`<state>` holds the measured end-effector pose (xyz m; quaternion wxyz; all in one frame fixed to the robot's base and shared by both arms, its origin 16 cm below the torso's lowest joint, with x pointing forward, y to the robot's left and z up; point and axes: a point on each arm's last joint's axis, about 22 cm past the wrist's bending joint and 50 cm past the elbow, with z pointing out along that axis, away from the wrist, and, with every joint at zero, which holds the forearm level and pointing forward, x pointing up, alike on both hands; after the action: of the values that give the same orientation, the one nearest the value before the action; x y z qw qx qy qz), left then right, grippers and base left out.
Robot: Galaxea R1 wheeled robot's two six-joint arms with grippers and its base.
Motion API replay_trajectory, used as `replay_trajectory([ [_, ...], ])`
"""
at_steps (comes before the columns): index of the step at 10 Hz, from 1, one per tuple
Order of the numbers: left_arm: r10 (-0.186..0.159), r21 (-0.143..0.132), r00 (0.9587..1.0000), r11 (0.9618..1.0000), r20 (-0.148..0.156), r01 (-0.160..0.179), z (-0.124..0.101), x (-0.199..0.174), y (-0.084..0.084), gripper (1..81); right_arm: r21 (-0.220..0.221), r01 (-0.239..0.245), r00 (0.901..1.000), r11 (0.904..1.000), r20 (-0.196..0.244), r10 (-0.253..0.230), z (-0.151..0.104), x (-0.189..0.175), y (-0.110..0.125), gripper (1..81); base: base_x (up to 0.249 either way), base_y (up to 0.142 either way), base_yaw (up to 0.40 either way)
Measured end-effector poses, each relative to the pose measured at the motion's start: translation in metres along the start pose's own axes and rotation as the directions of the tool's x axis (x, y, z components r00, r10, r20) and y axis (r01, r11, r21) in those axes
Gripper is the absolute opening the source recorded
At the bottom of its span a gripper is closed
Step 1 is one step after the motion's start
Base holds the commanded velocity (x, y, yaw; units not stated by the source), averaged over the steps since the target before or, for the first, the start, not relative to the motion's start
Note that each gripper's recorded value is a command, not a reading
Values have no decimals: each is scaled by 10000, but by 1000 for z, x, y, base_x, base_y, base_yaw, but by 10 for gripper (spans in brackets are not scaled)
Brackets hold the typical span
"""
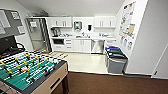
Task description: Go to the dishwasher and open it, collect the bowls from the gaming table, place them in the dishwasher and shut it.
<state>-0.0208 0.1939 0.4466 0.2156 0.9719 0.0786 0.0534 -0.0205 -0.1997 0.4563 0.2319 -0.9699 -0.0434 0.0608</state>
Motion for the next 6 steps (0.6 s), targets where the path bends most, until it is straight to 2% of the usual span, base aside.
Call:
replay_trajectory([
  [1, 77, -92, 9996, 9999, -267, -80, 3, 20, 7, 811, 16, 69, 9997, 10000, -247, -69, -1, 18, -2, 811, 278, 0, 0],
  [2, 95, -119, 9994, 9999, -340, -99, 4, 25, 8, 811, 76, 90, 9992, 9999, -401, -87, 2, 24, -7, 811, 278, 0, 0],
  [4, -15, -79, 10000, 10000, 1, 15, 2, 1, 6, 811, 91, 13, 9998, 10000, -206, -11, 4, 7, -8, 811, 278, 0, 0],
  [6, -4, -133, 10000, 9999, -66, 3, 4, 5, 10, 811, 1, 32, 9994, 10000, -348, -32, 1, 14, -2, 811, 279, 0, 0],
])
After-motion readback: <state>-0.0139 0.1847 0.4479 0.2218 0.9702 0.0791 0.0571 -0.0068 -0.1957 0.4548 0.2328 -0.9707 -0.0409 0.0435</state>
